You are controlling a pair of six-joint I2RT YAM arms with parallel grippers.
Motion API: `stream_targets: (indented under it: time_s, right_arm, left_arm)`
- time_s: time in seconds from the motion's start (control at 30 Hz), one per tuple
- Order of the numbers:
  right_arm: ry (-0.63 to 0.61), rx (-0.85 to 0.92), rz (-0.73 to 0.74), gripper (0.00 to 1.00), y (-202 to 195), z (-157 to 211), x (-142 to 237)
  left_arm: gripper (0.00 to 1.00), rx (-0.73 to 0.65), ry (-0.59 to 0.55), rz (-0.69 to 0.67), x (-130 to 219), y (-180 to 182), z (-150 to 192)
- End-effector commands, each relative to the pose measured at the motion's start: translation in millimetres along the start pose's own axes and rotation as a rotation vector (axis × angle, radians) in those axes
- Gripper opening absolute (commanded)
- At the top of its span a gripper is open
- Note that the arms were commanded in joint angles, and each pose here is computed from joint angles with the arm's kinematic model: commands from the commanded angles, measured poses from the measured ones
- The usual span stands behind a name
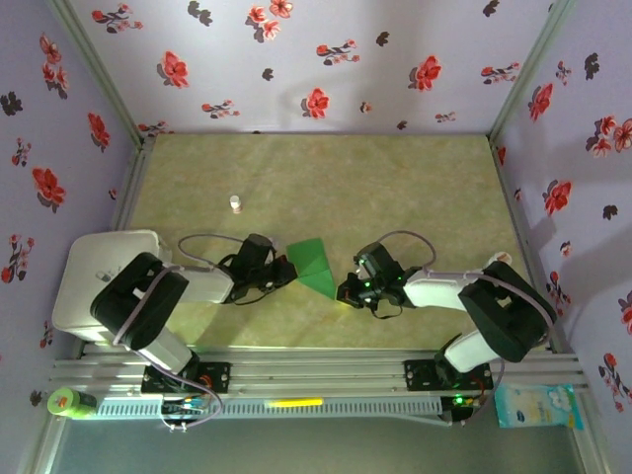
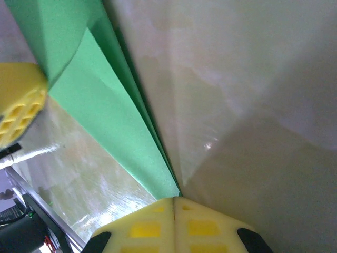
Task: Fold a paper plane with a square sheet of paper (pick it up from the middle)
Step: Third fold the triangle at the center of the table, then fourth fold the wing at the center of the table.
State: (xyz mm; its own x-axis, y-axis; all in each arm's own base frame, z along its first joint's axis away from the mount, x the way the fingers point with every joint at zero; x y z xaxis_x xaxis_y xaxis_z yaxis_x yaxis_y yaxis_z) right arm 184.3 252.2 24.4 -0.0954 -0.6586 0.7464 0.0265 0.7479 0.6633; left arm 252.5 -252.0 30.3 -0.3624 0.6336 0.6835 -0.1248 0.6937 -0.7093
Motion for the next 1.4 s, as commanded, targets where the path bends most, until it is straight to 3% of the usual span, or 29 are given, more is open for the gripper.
stream_targets:
  time_s: [0.0, 0.23, 0.5, 0.6, 0.73, 0.97, 1.37]
  right_arm:
    - [0.011, -0.029, 0.05, 0.0, 1.9, -0.6, 11.8]
    - [-0.101, 0.033, 0.064, 0.02, 31.1, -41.4, 40.0]
    - [-0.303, 0.216, 0.111, 0.28, 40.9, -86.9, 60.2]
    - [-0.262, 0.291, 0.117, 0.3, 43.9, -86.4, 54.7]
    - [-0.137, 0.368, -0.023, 0.32, 65.6, -72.0, 40.0]
    - [0.077, 0.359, 0.11, 0.35, 38.2, -56.9, 19.1]
    - [0.122, 0.374, 0.121, 0.35, 33.9, -62.4, 2.1]
  left_arm:
    - [0.06, -0.073, 0.004, -0.034, 16.8, -7.1, -7.3]
    - [0.08, -0.181, -0.011, -0.066, 44.5, -35.3, -34.0]
    - [0.22, -0.23, -0.094, -0.069, 62.5, -44.2, -47.0]
    - [0.25, -0.2, -0.125, -0.087, 66.5, -33.9, -45.7]
    - [0.3, -0.093, -0.105, -0.109, 65.5, -15.3, -34.2]
    - [0.33, 0.089, -0.095, -0.026, 52.8, -4.3, -21.8]
    - [0.35, 0.103, -0.066, -0.027, 44.7, -9.6, -23.6]
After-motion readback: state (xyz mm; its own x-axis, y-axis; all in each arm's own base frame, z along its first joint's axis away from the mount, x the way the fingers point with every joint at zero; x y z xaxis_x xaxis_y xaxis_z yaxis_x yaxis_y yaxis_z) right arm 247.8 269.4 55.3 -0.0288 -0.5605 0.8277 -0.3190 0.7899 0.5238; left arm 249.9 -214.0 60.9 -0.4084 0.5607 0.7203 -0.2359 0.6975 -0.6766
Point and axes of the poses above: each hand's point on the last joint's axis, 136 mm out from that joint toward the fingers, its own x axis back along the fingers, its own y axis along the line the jaws close on, z = x × y, the point moved 1 cm from there along x, back along the fingers, and after that the axes turned 4 degrees about x, right-handed, at the moved point
